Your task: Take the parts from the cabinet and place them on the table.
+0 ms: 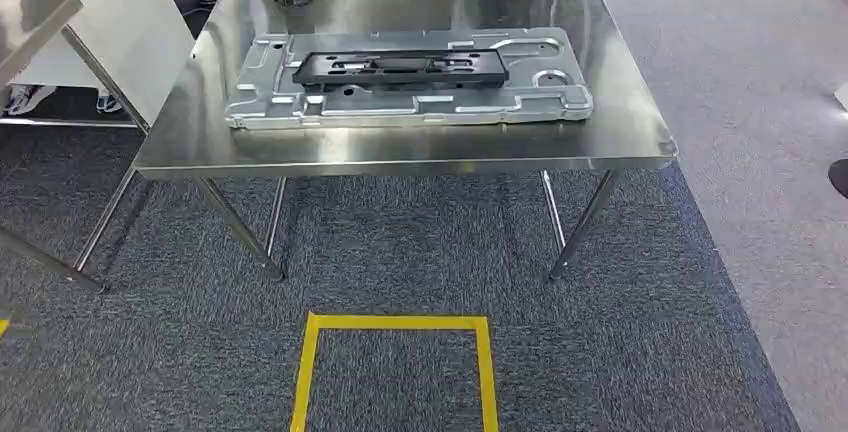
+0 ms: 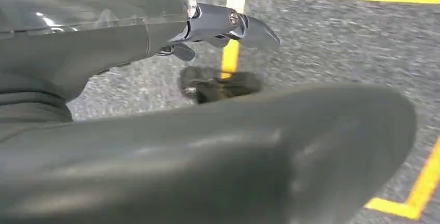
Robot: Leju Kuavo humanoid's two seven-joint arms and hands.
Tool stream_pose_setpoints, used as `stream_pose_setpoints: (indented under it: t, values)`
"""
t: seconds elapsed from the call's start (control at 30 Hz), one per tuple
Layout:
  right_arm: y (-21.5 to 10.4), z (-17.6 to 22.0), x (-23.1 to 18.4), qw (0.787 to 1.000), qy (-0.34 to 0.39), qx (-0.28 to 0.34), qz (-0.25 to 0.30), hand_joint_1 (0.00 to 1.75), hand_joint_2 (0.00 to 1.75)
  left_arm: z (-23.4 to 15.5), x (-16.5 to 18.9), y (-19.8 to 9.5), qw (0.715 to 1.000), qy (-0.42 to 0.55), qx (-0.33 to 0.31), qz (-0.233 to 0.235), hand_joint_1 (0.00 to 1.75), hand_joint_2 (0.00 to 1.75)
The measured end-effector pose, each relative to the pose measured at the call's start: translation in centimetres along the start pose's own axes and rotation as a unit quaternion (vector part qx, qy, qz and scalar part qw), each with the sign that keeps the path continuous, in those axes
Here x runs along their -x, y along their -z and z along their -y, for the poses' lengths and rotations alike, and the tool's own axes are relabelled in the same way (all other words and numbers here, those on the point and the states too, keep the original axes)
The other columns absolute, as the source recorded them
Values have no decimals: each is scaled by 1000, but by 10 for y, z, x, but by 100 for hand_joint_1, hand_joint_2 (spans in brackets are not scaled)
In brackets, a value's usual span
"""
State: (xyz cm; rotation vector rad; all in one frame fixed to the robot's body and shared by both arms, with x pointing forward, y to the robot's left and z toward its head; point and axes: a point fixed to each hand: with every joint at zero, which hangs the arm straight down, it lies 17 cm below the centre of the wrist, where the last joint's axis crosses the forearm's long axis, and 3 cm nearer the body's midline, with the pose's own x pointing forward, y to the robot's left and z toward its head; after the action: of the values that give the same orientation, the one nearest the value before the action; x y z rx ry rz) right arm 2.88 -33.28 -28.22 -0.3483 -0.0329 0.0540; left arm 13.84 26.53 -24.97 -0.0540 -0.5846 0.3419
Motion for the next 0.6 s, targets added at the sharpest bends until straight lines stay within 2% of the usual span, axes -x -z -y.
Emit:
stream_pose_setpoints:
  t: [0.13, 0.6]
  values:
    - [-4, -13, -8, 1000, 12, -16, 16, 0, 175, 1, -5, 3, 1000, 6, 0, 0, 0, 0]
    - [-5, -16, -16, 999, 21, -21, 30, 0, 175, 11, -7, 4, 1000, 0, 5, 2, 0, 0]
